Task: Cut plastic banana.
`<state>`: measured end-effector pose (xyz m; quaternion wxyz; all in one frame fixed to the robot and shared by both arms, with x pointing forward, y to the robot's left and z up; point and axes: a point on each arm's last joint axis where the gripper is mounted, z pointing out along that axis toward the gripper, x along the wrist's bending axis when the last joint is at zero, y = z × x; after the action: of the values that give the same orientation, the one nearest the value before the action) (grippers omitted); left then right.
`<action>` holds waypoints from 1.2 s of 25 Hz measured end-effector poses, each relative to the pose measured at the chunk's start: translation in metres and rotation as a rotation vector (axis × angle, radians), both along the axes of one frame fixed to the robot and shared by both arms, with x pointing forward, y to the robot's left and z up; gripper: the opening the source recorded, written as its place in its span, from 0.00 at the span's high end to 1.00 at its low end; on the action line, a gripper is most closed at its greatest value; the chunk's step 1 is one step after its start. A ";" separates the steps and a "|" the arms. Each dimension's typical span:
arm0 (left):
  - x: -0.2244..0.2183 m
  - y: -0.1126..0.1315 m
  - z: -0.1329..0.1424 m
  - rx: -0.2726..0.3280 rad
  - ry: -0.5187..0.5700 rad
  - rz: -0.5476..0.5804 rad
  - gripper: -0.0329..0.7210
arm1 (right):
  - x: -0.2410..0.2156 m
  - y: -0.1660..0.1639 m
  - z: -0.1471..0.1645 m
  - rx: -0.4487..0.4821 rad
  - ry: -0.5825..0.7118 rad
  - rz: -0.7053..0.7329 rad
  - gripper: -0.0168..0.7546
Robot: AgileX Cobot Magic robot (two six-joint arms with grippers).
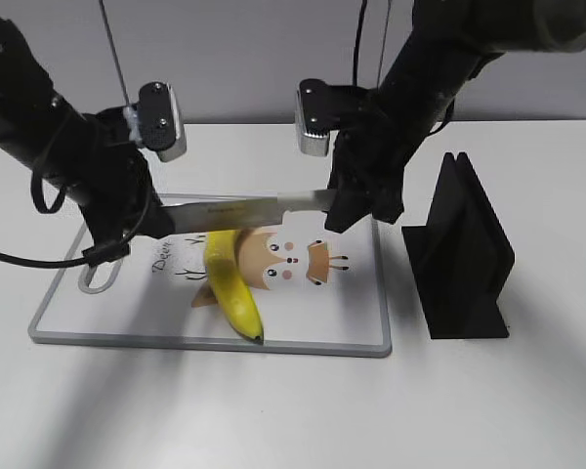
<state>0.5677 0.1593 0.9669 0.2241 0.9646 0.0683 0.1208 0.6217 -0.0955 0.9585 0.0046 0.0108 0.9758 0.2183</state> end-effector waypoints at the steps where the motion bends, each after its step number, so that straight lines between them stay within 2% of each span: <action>1: -0.001 0.000 0.005 -0.004 -0.010 -0.002 0.95 | -0.001 0.000 0.006 0.004 -0.009 0.001 0.74; 10: -0.012 0.002 0.038 -0.035 -0.077 -0.015 0.96 | -0.011 -0.004 0.046 0.040 -0.070 0.004 0.74; 13: -0.014 0.003 0.042 -0.039 -0.083 -0.014 0.91 | -0.012 -0.003 0.049 0.043 -0.066 0.008 0.74; 16: -0.014 0.004 0.044 -0.043 -0.084 -0.001 0.76 | -0.013 -0.004 0.049 0.034 -0.055 0.009 0.75; 22: -0.015 0.006 0.052 -0.051 -0.114 0.011 0.31 | -0.012 -0.008 0.048 -0.003 -0.051 0.010 0.75; 25: -0.017 0.007 0.063 -0.072 -0.153 0.027 0.22 | -0.015 -0.009 0.049 -0.007 -0.023 0.009 0.75; 30: -0.018 0.011 0.088 -0.159 -0.228 0.168 0.20 | -0.022 -0.013 0.065 -0.007 -0.023 -0.018 0.75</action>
<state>0.5494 0.1702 1.0551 0.2950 0.9149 0.1320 0.2420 0.5999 -0.1080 1.0237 0.0178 0.0172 0.9764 0.2148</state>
